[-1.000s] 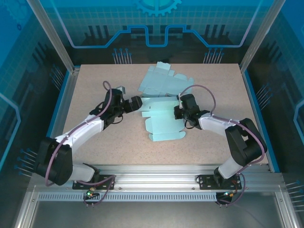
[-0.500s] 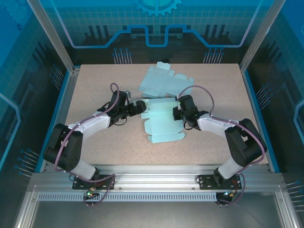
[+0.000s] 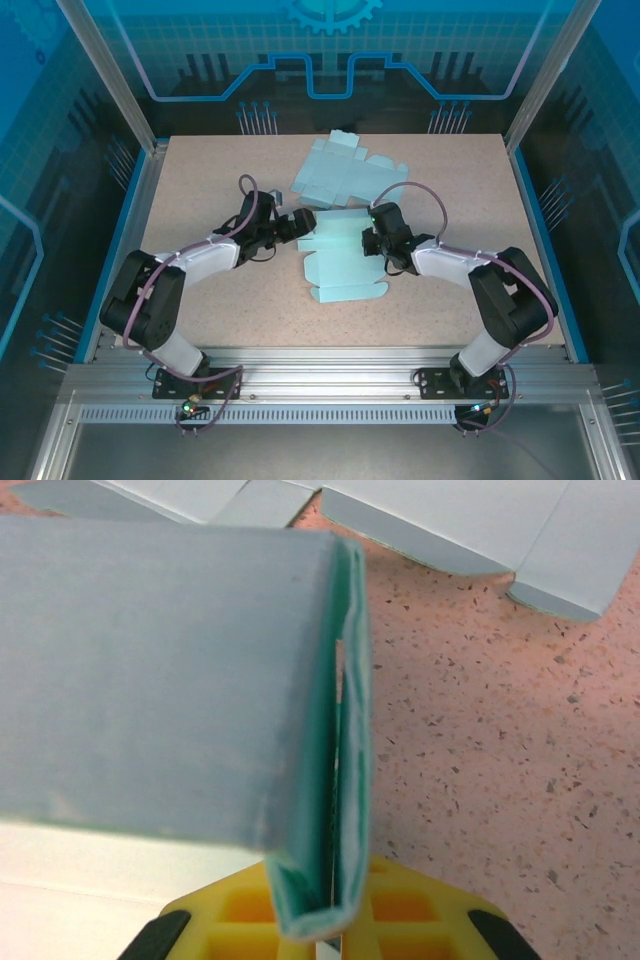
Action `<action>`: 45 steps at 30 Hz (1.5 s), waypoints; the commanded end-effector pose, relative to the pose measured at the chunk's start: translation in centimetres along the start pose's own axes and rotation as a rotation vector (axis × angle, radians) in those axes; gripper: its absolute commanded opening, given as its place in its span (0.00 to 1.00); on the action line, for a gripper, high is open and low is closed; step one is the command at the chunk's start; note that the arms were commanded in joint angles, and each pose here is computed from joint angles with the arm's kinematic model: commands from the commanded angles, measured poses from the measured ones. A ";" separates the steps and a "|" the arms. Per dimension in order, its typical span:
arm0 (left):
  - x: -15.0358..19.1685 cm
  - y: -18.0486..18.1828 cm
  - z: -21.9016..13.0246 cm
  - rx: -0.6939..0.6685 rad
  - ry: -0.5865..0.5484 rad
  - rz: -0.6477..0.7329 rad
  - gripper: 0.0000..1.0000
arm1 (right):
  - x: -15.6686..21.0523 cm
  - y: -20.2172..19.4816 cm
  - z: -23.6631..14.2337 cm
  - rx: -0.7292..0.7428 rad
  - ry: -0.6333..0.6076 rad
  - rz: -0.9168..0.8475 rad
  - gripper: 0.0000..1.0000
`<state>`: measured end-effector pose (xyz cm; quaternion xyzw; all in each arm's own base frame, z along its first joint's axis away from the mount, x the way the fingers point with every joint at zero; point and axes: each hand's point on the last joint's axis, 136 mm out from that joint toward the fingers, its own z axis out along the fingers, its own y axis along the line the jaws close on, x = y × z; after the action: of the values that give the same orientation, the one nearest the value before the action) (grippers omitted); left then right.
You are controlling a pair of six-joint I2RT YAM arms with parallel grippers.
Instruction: Fold the paper box
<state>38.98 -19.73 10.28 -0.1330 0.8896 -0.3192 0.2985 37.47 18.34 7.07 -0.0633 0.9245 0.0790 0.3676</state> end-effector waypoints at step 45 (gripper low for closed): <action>3.6 -1.6 0.4 0.192 -0.160 -0.008 0.79 | -0.1 1.9 -0.3 -0.020 -0.040 0.005 0.12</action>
<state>35.23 -21.56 7.29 -0.1708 0.8420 -0.3808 0.3418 37.20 19.62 7.01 -0.0653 0.9211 0.0876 0.3736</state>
